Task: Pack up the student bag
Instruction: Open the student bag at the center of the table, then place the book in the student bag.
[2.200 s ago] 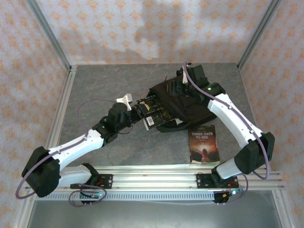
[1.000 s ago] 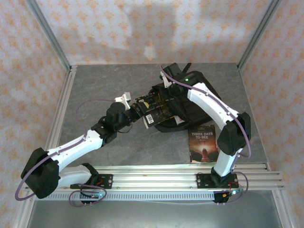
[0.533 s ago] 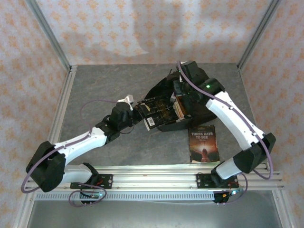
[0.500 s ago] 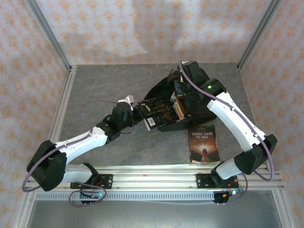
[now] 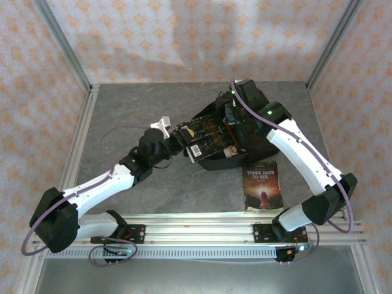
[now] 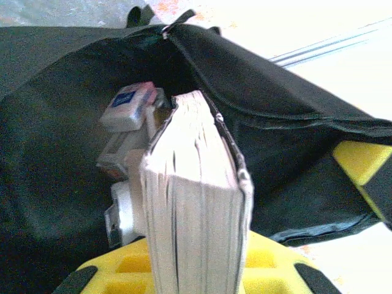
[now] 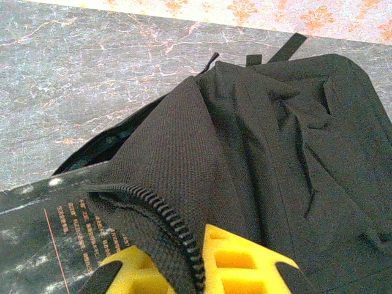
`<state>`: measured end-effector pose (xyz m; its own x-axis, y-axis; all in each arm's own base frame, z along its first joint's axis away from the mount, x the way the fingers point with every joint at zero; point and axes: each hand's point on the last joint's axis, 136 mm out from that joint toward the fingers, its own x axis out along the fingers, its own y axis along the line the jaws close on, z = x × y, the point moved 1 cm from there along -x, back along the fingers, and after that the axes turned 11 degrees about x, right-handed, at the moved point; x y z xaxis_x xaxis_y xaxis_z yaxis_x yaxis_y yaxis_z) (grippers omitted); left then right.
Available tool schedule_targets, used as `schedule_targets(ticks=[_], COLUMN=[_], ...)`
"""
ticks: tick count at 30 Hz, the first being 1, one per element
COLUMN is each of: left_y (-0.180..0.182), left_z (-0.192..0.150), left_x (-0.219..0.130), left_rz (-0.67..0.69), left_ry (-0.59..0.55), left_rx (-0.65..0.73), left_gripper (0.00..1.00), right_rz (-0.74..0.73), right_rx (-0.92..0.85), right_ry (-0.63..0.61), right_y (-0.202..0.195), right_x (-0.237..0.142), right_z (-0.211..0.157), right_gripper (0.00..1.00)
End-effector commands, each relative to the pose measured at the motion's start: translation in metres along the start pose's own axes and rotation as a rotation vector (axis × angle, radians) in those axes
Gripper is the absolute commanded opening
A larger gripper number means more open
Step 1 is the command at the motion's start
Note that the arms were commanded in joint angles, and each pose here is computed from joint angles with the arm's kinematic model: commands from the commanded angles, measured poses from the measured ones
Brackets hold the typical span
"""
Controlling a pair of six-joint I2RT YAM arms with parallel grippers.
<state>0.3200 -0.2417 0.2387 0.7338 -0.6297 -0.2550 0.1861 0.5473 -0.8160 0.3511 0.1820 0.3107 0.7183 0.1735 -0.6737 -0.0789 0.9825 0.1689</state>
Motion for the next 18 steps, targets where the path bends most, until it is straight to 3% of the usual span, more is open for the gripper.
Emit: schedule_targets(ticks=[1, 18], left_y=[-0.048, -0.064], left_z=[0.029, -0.013], left_x=[0.003, 0.097], left_rz=[-0.162, -0.192], left_ry=[-0.086, -0.008], left_rx=[-0.017, -0.119], left_gripper=[0.0, 0.0], right_rz=[0.029, 0.054], right_rx=[0.048, 0.069], right_ry=[-0.102, -0.095], right_y=[0.006, 0.011], right_x=[-0.018, -0.015], right_z=[0.028, 0.027], right_gripper=[0.0, 0.0])
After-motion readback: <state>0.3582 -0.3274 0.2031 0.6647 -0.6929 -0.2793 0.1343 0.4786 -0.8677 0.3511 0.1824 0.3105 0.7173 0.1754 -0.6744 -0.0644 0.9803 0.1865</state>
